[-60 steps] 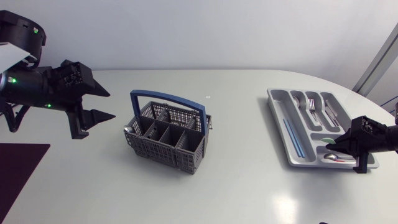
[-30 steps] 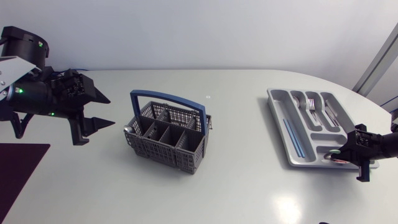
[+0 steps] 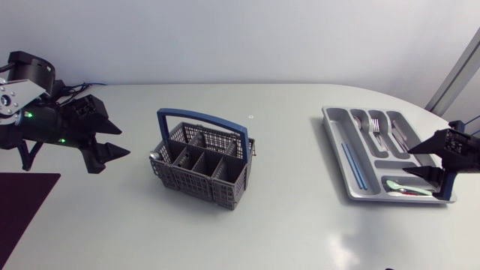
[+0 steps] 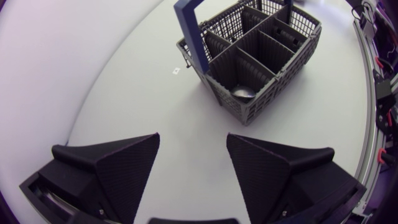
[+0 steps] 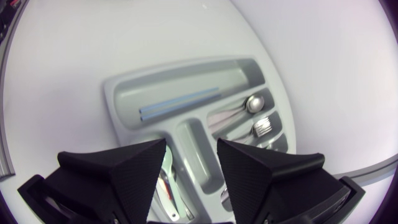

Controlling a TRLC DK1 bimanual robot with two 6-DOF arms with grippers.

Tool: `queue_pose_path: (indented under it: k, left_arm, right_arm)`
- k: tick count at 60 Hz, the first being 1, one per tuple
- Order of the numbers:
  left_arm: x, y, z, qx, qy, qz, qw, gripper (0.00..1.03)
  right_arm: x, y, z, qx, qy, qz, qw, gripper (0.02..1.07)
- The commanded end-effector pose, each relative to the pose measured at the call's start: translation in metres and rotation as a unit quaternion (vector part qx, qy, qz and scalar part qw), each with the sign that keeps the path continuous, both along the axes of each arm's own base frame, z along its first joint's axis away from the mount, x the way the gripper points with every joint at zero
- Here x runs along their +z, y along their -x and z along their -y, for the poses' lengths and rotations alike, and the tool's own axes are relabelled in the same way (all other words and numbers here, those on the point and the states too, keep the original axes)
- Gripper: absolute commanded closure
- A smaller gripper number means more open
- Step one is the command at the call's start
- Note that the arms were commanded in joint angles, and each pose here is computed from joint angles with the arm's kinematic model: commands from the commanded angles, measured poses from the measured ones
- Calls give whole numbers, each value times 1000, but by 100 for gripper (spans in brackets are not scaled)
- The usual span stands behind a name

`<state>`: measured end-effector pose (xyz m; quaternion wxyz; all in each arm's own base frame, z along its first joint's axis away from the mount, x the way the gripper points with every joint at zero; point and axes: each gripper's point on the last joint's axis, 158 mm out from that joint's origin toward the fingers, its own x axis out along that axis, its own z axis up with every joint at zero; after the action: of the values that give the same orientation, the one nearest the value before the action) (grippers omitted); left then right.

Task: Unload the cutlery basket into the drawer organizer.

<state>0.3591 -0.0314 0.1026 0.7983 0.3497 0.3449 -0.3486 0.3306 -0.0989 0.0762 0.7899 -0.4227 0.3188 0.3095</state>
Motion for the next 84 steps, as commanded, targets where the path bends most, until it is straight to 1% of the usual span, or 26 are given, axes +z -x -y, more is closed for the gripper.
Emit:
queue_pose_path:
  k: [1,7,11,12,18,28,35,44,52,57,72,84]
  left_arm:
    - [-14,-4,0,24,30,-30,999,28]
    - [-28,-8,4,32,40,-48,998,28]
    - [-34,-8,11,26,45,-58,997,28]
    - [-37,-8,16,22,47,-61,997,28]
    - [-40,-12,25,19,51,-58,997,28]
    - [-43,-16,35,13,55,-56,997,28]
    - [-49,-13,42,7,57,-65,996,28]
    - [-54,-5,55,-7,57,-73,996,28]
    - [-55,1,66,-21,57,-76,995,28]
    - [-57,9,79,-34,58,-83,994,28]
    - [-57,29,121,-72,65,-92,991,28]
    - [-54,27,144,-80,69,-82,991,28]
  right_arm:
    - [2,17,-50,0,-48,-17,999,37]
    - [8,29,-112,24,-83,-25,996,37]
    - [8,34,-145,36,-90,-28,995,37]
    - [10,35,-160,38,-98,-27,994,37]
    - [10,37,-212,52,-115,-27,992,37]
    - [5,32,-282,69,-140,-44,987,37]
    - [-3,28,-312,76,-147,-61,984,37]
    - [-13,20,-331,73,-154,-79,982,37]
    - [-24,17,-336,70,-152,-92,981,37]
    - [-26,12,-335,66,-151,-93,982,37]
    - [-21,-14,-310,26,-158,-78,984,37]
    - [-24,-29,-285,-4,-154,-72,985,37]
